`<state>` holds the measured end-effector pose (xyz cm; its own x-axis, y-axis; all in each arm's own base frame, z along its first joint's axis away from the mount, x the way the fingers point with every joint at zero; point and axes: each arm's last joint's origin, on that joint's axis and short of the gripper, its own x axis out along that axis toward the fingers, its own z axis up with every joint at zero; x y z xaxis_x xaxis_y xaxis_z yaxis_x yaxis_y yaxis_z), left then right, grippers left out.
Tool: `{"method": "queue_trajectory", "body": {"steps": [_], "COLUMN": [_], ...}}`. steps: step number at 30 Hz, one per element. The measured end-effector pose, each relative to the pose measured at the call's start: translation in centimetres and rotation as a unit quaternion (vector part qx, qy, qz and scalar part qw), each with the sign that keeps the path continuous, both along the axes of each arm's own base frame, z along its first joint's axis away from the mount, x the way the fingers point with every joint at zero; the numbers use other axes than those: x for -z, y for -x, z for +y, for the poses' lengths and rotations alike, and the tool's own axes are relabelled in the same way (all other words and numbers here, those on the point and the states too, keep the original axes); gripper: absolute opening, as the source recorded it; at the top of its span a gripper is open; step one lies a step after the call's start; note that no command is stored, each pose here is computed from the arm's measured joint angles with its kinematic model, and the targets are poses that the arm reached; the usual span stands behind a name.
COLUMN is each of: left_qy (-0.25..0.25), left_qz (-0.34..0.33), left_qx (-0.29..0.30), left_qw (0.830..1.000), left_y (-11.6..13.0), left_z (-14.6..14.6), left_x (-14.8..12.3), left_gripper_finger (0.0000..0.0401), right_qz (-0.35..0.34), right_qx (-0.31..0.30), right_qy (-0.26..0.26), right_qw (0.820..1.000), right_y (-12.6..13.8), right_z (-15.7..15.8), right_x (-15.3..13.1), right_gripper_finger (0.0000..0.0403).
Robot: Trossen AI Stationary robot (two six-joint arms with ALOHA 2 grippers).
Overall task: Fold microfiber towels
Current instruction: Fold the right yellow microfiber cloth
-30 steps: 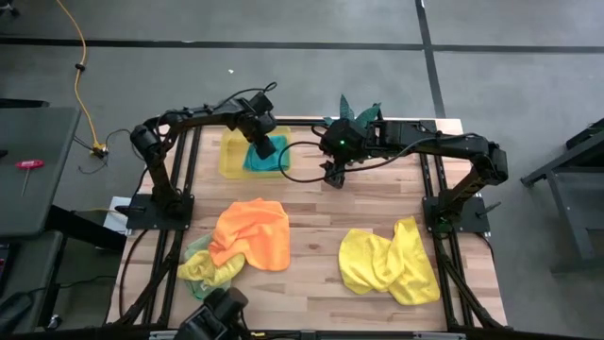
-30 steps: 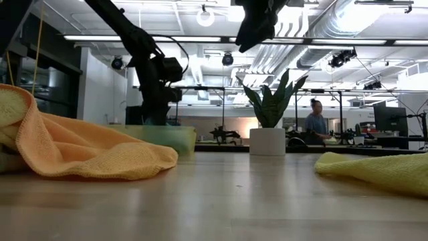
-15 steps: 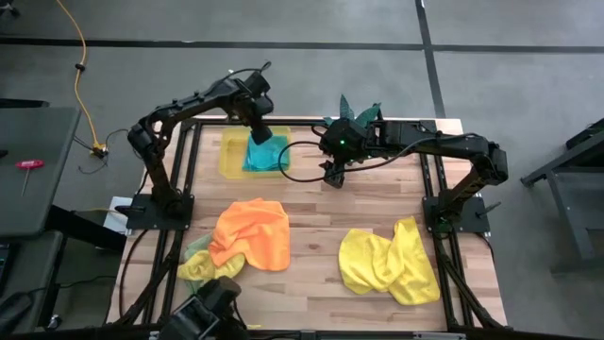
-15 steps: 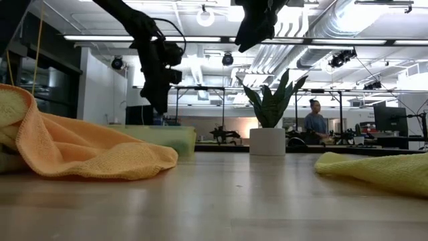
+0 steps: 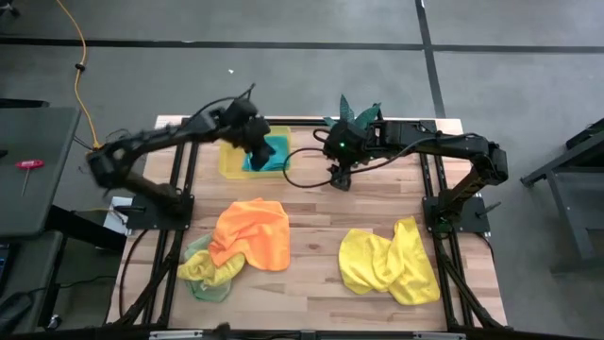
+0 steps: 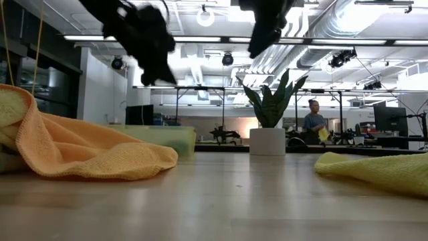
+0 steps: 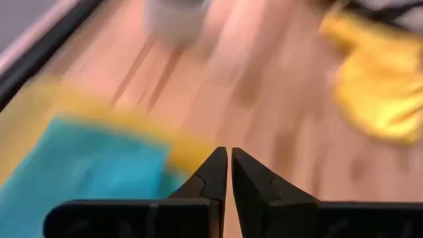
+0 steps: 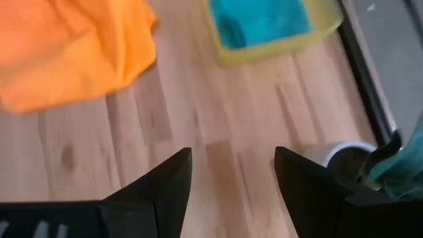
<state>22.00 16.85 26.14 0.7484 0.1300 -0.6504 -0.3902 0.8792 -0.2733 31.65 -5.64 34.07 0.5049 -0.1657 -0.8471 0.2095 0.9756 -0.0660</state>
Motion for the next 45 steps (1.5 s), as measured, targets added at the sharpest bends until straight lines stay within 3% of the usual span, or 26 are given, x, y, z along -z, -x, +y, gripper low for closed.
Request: {"method": "queue_trajectory", "body": {"steps": [4, 8, 12, 14, 19, 23, 25, 28, 32, 41, 45], "left_qy": [-0.042, -0.082, -0.1, -0.1, -0.101, -0.102, -0.102, -0.102, -0.103, -0.103, -0.103], "left_qz": [-0.146, -0.268, -0.361, -0.385, -0.393, -0.393, -0.393, -0.393, -0.392, -0.392, -0.39], "left_qx": [0.02, 0.02, 0.017, 0.019, 0.032, 0.033, 0.034, 0.034, 0.032, 0.032, 0.032], "left_qw": [0.988, 0.96, 0.927, 0.917, 0.913, 0.913, 0.913, 0.913, 0.913, 0.914, 0.915], "left_y": [0.2, 1.0, 1.9, 2.0, 2.0, 2.0, 2.0, 1.9, 2.0, 1.9, 1.9], "left_z": [-4.5, -8.6, -11.4, -12.3, -13.2, -13.2, -13.2, -13.2, -13.2, -13.2, -13.2], "left_x": [-2.7, -4.8, -5.9, -6.1, -6.3, -6.3, -6.3, -6.3, -6.3, -6.3, -6.2], "left_gripper_finger": [0.0002, 0.0002, 0.0001, 0.0, 0.0, 0.0, 0.0, 0.0001, 0.0, 0.0001, 0.0], "right_qz": [-0.013, -0.068, -0.156, -0.189, -0.208, -0.127, -0.052, 0.082, 0.233, 0.346, 0.345], "right_qx": [-0.013, 0.023, 0.068, 0.077, 0.11, 0.169, 0.226, 0.278, 0.289, 0.302, 0.301], "right_qy": [-0.017, -0.045, -0.093, -0.112, -0.133, -0.148, -0.165, -0.2, -0.246, -0.237, -0.239], "right_qw": [1.0, 0.996, 0.981, 0.973, 0.963, 0.966, 0.959, 0.936, 0.896, 0.856, 0.857], "right_y": [1.6, 5.0, 8.3, 9.5, 11.8, 12.8, 13.3, 14.1, 15.1, 15.9, 15.2], "right_z": [0.4, 1.1, 2.2, 2.9, 3.6, 3.4, 3.1, 2.9, 3.2, 3.4, 3.2], "right_x": [0.4, 1.8, 2.9, 3.4, 3.8, 3.7, 4.2, 5.8, 9.0, 13.9, 14.7], "right_gripper_finger": [0.0209, 0.0209, 0.0209, 0.0209, 0.0209, 0.0209, 0.0209, 0.0209, 0.0209, 0.0208, 0.0208]}}
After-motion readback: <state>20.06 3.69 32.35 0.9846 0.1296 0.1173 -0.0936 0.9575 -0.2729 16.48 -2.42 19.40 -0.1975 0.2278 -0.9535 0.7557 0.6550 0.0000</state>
